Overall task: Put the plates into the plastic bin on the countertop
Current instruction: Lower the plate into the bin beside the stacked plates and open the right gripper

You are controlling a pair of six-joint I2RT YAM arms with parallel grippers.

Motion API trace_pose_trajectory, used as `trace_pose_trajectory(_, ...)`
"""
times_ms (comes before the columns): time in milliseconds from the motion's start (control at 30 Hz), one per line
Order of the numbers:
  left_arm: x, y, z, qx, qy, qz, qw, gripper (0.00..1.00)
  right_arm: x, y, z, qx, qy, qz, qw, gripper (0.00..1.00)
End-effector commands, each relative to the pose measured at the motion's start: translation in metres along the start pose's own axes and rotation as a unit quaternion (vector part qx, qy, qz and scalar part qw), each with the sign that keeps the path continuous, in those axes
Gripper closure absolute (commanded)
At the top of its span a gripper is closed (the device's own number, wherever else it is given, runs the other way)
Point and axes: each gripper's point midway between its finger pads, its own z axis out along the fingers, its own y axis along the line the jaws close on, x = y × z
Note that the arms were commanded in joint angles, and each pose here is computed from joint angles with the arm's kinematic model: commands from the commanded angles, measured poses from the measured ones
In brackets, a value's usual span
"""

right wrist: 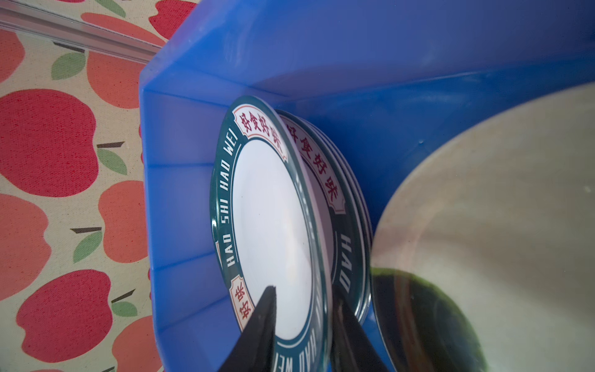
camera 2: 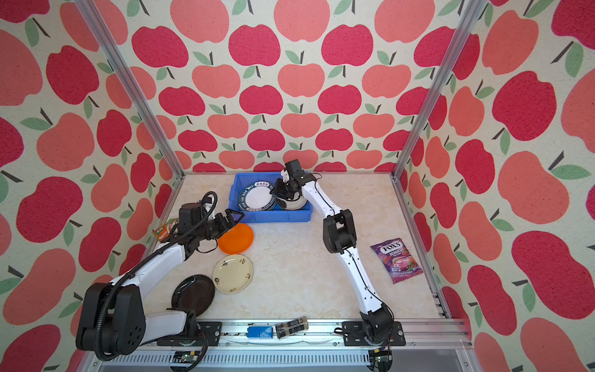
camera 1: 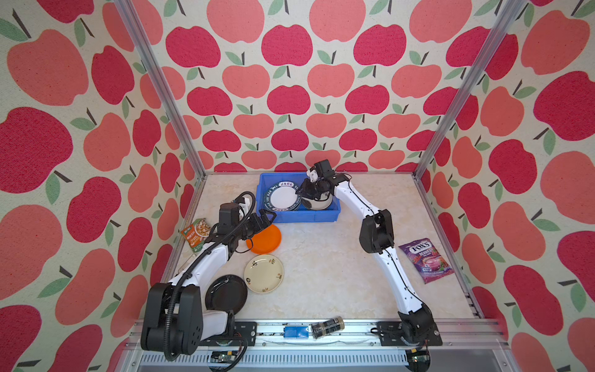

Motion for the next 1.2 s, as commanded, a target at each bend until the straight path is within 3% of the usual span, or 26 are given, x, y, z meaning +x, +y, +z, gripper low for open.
trace_pose_trajectory(0, -0.003, 0.000, 0.001, 0.007, -0.006, 0.003, 1.000, 0.00, -0.002, 0.008, -0.012, 0.023, -0.012, -0.036, 0.999, 0.69)
trace_pose_trajectory(267, -0.004, 0.001, 0.005, 0.008, -0.005, 0.004, 1.000, 0.00, 0.001, -0.004, -0.016, 0.071, -0.013, -0.063, 0.995, 0.66)
trace_pose_trajectory(433, -0.005, 0.002, 0.013, 0.018, 0.001, -0.002, 1.000, 0.01, 0.002, -0.008, -0.020, 0.099, -0.015, -0.088, 0.991, 0.43)
trace_pose_trajectory(467, -0.004, 0.003, 0.015, 0.019, 0.003, -0.003, 1.000, 0.01, 0.002, -0.008, -0.020, 0.103, -0.016, -0.092, 0.990, 0.42)
trace_pose_trajectory(733, -0.005, 0.006, 0.025, 0.023, 0.013, -0.006, 1.000, 0.02, 0.005, -0.018, -0.011, 0.109, -0.011, -0.087, 0.990, 0.53)
trace_pose_trajectory(867, -0.005, 0.009, 0.027, 0.019, 0.016, -0.006, 1.000, 0.02, 0.006, -0.018, -0.003, 0.103, -0.013, -0.084, 0.991, 0.76)
trace_pose_trajectory(1167, -0.003, 0.017, 0.023, 0.013, 0.016, -0.012, 1.000, 0.02, 0.013, -0.023, 0.020, 0.088, -0.005, -0.067, 0.994, 0.78)
